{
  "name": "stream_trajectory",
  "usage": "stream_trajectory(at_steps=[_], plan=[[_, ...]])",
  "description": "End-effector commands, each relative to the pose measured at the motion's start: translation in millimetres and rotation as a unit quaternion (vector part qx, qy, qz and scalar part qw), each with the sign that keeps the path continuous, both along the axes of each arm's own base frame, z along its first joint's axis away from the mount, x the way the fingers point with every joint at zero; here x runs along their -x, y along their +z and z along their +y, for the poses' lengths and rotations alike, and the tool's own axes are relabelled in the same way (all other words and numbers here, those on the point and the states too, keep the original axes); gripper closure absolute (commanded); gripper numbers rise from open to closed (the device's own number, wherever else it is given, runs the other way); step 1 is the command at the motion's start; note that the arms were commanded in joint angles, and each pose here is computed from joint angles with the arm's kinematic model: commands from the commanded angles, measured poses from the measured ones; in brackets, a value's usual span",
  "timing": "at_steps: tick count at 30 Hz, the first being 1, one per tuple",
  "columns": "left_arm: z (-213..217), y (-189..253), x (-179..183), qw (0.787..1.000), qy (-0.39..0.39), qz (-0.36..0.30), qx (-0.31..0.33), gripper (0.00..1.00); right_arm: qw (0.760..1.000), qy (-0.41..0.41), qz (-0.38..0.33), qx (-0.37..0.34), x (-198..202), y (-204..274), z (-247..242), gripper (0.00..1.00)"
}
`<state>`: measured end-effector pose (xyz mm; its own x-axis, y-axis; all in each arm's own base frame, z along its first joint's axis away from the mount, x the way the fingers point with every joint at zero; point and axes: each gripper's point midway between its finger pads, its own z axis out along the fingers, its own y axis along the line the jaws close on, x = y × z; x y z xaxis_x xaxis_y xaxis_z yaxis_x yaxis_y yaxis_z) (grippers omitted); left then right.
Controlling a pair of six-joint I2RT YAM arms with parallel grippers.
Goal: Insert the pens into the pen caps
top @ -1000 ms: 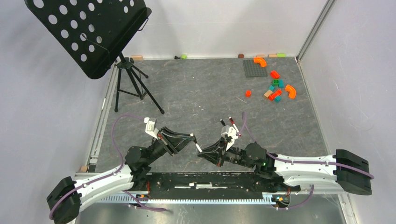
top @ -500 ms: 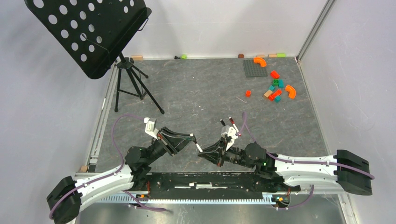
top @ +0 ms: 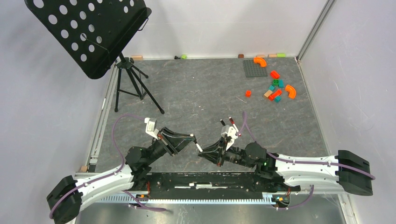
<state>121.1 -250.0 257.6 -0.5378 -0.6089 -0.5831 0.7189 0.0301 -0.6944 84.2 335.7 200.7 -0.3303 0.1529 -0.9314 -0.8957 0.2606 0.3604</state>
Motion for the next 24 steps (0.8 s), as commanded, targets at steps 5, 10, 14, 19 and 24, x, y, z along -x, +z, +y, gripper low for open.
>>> stream_trajectory(at_steps=[5,10,14,19,24], plan=[[2,9,5,1.000,-0.012,-0.007,0.021,0.98,0.999,-0.012,-0.014,-0.031,-5,31,6,1.00],[2,8,6,1.000,-0.012,-0.008,0.021,0.98,0.999,-0.023,-0.011,-0.027,-9,29,4,1.00],[2,5,4,1.000,-0.007,-0.007,0.016,0.98,0.999,-0.033,-0.001,-0.023,-13,29,6,1.00],[1,3,3,1.000,-0.004,-0.007,0.011,0.98,0.999,-0.036,0.004,-0.019,-14,28,9,1.00],[0,-1,2,1.000,-0.002,-0.006,0.003,0.98,0.999,-0.042,0.003,-0.022,-16,34,10,1.00]])
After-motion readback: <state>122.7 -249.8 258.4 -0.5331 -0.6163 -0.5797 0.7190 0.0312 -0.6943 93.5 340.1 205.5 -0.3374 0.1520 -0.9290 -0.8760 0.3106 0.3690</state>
